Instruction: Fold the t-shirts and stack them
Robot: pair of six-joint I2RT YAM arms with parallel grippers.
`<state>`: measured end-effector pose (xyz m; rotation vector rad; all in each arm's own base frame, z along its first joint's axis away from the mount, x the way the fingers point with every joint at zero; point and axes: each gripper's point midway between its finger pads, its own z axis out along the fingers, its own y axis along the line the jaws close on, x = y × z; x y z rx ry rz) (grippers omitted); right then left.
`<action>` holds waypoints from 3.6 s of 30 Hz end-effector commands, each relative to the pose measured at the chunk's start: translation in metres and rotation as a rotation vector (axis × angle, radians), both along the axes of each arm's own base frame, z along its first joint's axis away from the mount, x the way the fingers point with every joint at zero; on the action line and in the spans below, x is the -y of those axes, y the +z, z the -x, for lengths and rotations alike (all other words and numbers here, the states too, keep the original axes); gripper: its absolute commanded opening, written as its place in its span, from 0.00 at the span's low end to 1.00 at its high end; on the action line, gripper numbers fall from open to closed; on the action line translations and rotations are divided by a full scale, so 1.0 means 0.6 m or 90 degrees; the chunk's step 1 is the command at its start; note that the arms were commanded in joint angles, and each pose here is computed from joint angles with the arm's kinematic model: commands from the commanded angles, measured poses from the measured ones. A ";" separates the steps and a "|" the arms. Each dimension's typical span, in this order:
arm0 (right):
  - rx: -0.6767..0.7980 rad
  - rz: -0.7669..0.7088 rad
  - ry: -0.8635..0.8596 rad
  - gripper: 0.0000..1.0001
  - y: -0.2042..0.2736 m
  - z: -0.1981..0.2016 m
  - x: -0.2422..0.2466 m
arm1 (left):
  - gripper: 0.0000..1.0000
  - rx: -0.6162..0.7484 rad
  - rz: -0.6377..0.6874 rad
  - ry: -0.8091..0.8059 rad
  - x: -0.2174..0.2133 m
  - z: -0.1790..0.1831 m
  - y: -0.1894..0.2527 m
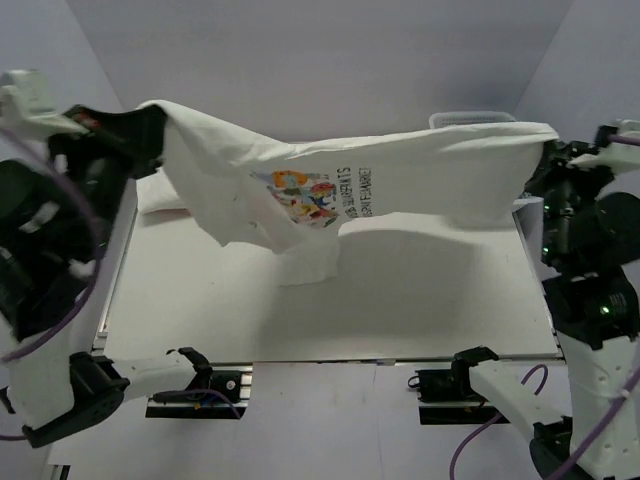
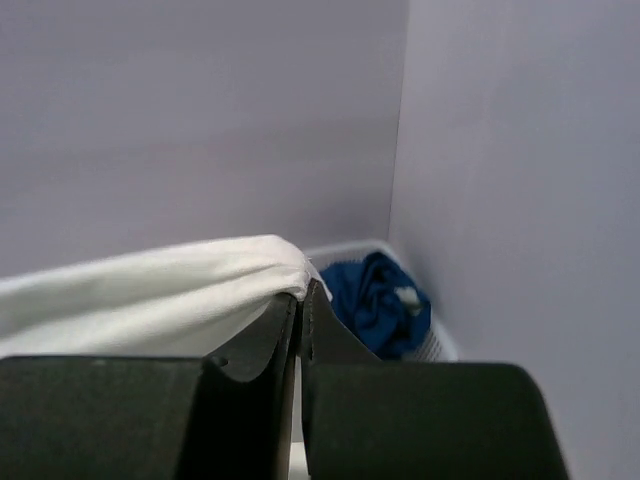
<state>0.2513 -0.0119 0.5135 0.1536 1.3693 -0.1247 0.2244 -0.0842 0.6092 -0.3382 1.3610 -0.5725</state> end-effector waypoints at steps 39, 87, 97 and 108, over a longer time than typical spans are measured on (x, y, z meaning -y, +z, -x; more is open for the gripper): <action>-0.492 0.041 0.054 0.54 -0.539 -0.389 -0.132 | 0.99 -0.239 -0.442 0.193 0.177 -0.690 -0.539; -0.776 -0.088 0.021 0.90 -0.838 -0.368 -0.154 | 0.99 -0.738 -0.310 0.034 0.080 -0.518 -1.006; -0.639 -0.014 0.298 0.90 -0.648 -0.380 -0.278 | 0.99 -0.600 -0.320 -0.055 0.120 -0.543 -0.806; -0.647 -0.207 0.384 0.90 -0.621 -0.171 -0.324 | 0.99 -0.711 -0.098 -0.436 0.209 -0.129 -0.837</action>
